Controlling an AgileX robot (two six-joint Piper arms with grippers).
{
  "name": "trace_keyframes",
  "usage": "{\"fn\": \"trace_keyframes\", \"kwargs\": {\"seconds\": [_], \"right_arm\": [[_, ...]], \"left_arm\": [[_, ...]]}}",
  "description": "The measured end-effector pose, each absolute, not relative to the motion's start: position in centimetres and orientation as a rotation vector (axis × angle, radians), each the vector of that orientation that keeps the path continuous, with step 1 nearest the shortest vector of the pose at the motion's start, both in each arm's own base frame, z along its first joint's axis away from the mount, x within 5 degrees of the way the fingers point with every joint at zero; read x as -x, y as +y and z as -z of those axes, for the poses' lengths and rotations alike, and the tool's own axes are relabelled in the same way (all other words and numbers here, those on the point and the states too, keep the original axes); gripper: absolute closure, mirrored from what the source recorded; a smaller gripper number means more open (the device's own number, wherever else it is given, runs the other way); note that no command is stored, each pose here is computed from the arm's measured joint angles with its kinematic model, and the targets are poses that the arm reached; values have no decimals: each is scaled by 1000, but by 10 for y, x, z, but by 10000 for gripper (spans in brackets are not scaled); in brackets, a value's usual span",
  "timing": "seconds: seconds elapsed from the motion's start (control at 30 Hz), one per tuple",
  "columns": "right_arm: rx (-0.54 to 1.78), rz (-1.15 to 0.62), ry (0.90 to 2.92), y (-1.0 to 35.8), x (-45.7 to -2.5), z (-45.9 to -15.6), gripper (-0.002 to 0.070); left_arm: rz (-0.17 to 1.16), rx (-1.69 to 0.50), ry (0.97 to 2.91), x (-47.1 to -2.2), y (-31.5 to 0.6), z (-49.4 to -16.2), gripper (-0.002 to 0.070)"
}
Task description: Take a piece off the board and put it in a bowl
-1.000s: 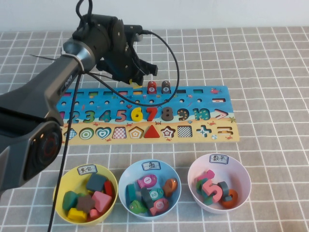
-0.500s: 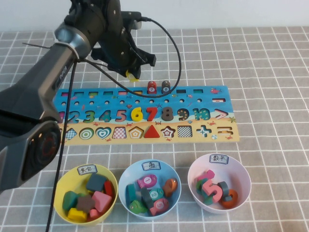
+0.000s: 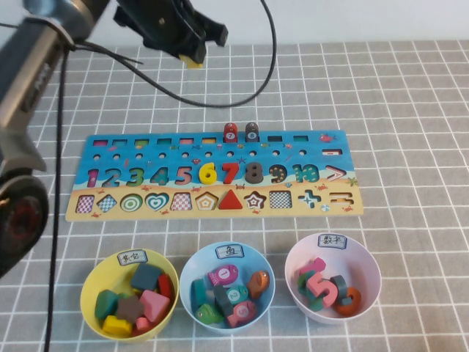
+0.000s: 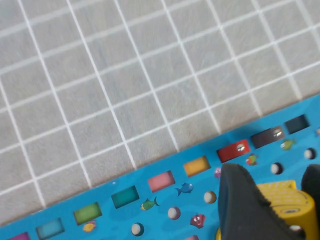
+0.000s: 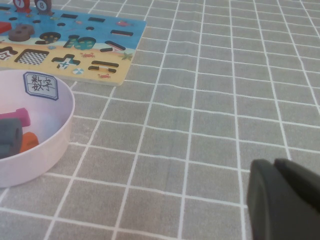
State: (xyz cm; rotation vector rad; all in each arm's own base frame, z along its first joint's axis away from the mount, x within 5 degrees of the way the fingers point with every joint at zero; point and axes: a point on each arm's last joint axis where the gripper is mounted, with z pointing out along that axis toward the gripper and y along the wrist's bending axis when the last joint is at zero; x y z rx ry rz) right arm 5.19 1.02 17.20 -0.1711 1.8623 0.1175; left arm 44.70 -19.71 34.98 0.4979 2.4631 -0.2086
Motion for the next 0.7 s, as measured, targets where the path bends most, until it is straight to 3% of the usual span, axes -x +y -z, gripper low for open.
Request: {"fn": "trace_keyframes", "kwargs": {"seconds": [0.3, 0.7], "right_arm": [[171, -117, 1862, 10, -52, -172, 694], [171, -117, 1862, 10, -52, -172, 694]], "left_arm": [[197, -536, 2445, -396, -175, -396, 468], [163, -558, 2625, -289, -128, -376, 468]]}}
